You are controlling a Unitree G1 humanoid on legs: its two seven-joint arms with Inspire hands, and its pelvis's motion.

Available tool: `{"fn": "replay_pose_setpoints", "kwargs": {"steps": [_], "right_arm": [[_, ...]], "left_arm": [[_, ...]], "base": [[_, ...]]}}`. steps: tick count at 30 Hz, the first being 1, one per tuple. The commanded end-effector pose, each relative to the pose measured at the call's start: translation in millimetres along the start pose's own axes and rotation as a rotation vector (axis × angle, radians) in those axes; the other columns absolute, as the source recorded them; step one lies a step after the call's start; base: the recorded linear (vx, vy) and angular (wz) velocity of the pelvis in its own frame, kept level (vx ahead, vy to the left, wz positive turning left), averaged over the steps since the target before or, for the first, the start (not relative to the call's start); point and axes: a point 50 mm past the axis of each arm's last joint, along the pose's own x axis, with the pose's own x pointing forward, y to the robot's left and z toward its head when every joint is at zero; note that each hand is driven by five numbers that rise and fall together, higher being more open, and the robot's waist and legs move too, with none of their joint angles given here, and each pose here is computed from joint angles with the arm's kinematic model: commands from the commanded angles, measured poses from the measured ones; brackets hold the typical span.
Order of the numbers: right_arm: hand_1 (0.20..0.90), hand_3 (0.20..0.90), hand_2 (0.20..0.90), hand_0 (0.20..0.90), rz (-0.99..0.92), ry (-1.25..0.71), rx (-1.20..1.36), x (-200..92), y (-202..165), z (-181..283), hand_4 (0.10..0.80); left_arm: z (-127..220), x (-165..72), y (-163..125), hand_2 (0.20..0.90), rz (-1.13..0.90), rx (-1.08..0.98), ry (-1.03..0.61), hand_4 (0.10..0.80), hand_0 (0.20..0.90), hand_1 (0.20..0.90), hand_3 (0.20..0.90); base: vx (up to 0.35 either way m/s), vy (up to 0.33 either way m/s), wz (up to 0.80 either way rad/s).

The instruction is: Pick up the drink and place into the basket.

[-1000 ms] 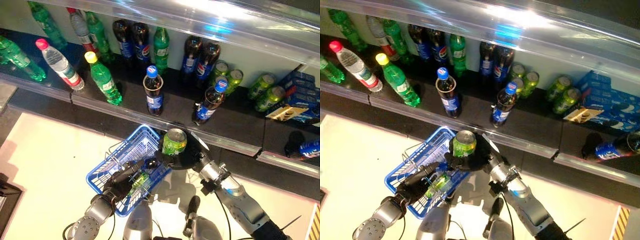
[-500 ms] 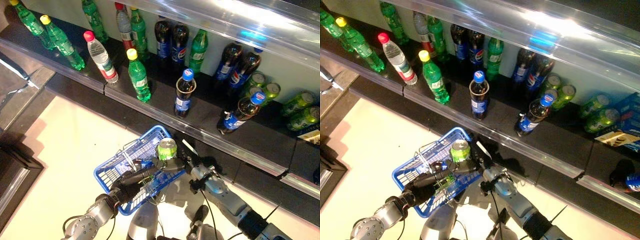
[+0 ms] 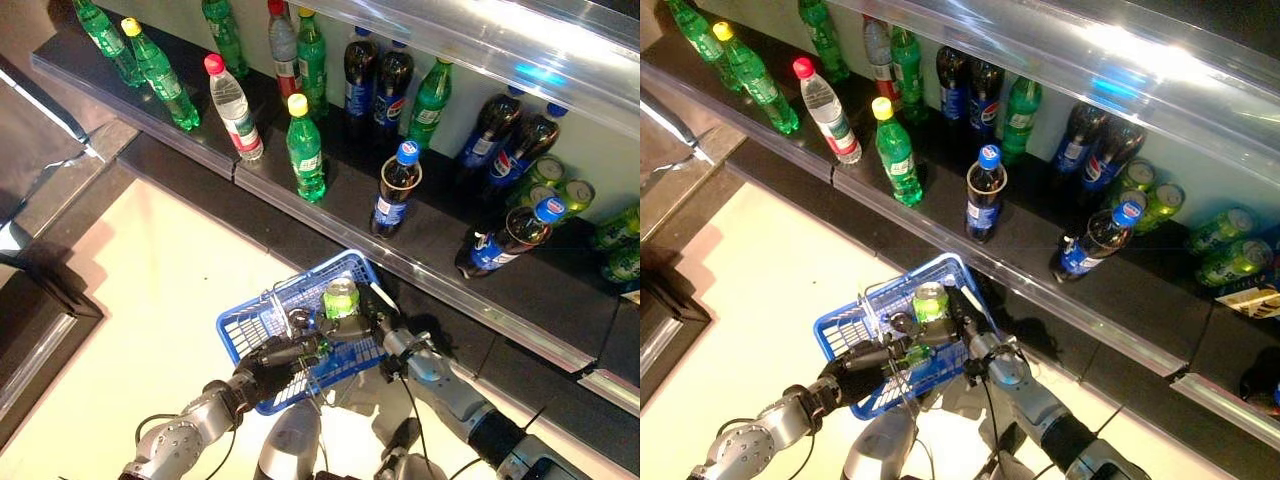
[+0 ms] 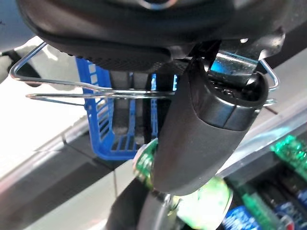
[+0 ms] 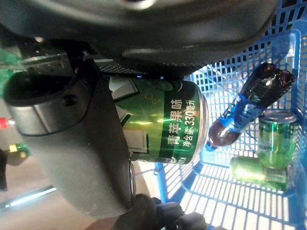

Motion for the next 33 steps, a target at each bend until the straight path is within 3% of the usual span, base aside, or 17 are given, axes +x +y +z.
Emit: {"fn": "replay_pose_setpoints", "kwargs": {"steps": [1, 16, 23, 33], "right_arm": [[0.3, 0.2, 0.3, 0.3, 0.13, -0.054, -0.006, 13, 44, 5, 0.1], [0.3, 0.2, 0.3, 0.3, -0.032, 0.255, -0.467, 35, -2, -19, 0.1], [0.3, 0.2, 0.3, 0.3, -0.195, 0.474, -0.874, 42, -48, -23, 0.1], [0.3, 0.2, 0.3, 0.3, -0.246, 0.59, -0.973, 57, -61, -4, 0.1]], "left_arm": [[13, -12, -114, 0.3, -0.777, 0.064, -0.105, 0.1, 0.3, 0.3, 0.2], [0, -4, -132, 0.3, -0.859, 0.122, 0.02, 0.1, 0.3, 0.3, 0.2], [-8, 1, -142, 0.3, -0.896, 0.136, 0.086, 0.1, 0.3, 0.3, 0.2], [-23, 3, -168, 0.3, -1.001, 0.07, 0.213, 0.1, 0.3, 0.3, 0.2]], "base": [[0.018, -0.002, 0.2], [0.044, -0.009, 0.08], [0.018, -0.008, 0.05], [-0.026, 0.002, 0.08]]}}
